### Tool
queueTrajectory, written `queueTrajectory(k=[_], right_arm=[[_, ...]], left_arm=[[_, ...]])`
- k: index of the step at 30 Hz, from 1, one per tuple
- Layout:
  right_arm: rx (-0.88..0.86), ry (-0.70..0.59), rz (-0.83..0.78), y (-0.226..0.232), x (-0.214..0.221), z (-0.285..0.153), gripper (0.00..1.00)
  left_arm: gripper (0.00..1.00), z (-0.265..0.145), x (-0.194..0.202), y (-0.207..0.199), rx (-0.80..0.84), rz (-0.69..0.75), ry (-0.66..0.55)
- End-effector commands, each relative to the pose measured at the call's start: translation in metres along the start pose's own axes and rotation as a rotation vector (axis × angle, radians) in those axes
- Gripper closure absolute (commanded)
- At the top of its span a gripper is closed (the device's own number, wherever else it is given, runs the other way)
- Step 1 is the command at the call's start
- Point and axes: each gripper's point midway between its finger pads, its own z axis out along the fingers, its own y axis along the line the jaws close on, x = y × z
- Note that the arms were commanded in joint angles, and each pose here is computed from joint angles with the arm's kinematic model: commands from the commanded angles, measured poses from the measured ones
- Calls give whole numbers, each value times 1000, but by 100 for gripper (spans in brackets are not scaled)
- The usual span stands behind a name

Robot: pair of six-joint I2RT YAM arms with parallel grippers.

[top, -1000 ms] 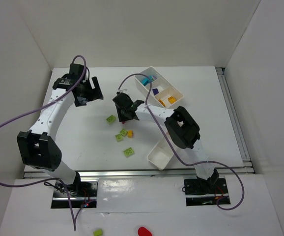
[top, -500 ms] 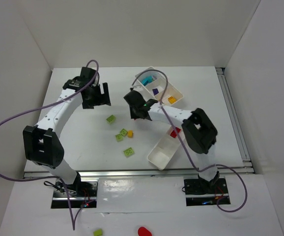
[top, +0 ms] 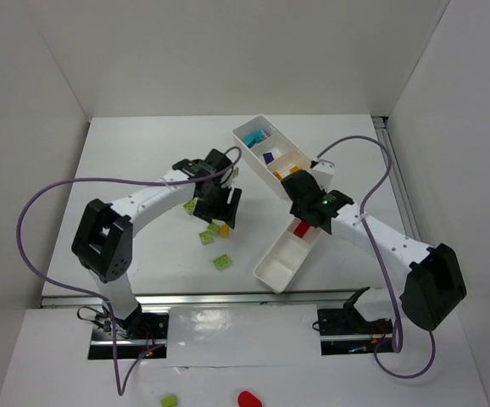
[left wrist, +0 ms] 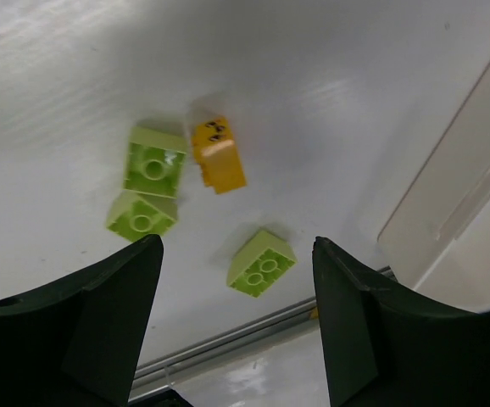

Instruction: Sort the legos into containers by color

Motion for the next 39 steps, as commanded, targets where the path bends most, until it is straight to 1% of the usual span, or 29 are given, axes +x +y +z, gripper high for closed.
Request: queueTrajectory(k=[1, 2, 5, 6, 8, 9, 10, 11, 14, 16, 18, 19, 22, 25, 28, 32, 36, 37, 39], right_arm=[[111, 38, 39, -36, 18, 1, 78], [110, 46, 55, -36, 19, 1, 77], [126, 55, 52, -45, 27, 5, 77], [133, 54, 58, -47, 25, 6, 75], [134, 63, 55, -50, 30, 10, 70], [127, 71, 56, -49, 32, 10, 67], [124, 60, 63, -50, 27, 10, 54], [124, 59, 63, -50, 27, 10, 47], [119, 54, 68, -50, 25, 8, 32], [120, 48, 57, -53, 22, 8, 31], [114, 42, 54, -51, 18, 6, 31], [120, 41, 60, -53, 17, 7, 31], [115, 35, 65, -51, 13, 6, 31], [115, 35, 65, -51, 13, 6, 31], [115, 35, 65, -51, 13, 6, 31], [109, 31, 51, -52, 12, 5, 31], [104, 38, 51, -49, 13, 7, 31], [104, 38, 51, -49, 13, 7, 31], [98, 33, 46, -48, 10, 6, 31]], left_arm=[[19, 9, 11, -16, 0, 46, 48], [19, 17, 17, -19, -5, 57, 72], [19, 27, 18, -16, -40, 45, 81], [19, 34, 23, -17, -46, 51, 103], [21, 36, 22, -19, -55, 61, 100], [22, 39, 23, -18, -59, 60, 110], [24, 40, 20, -19, -58, 60, 107], [25, 40, 20, -19, -58, 60, 107], [27, 42, 20, -23, -57, 58, 110], [28, 43, 22, -25, -63, 58, 108], [31, 51, 26, -23, -74, 56, 132], [31, 50, 21, -23, -79, 58, 118], [36, 54, 20, -22, -93, 47, 120], [39, 58, 17, -18, -117, 39, 117], [41, 57, 13, -17, -131, 32, 100], [39, 57, 11, -14, -150, 34, 92], [29, 62, 9, -11, -170, 35, 91], [27, 64, 7, -10, -178, 35, 87], [27, 68, 7, -10, -179, 35, 88]])
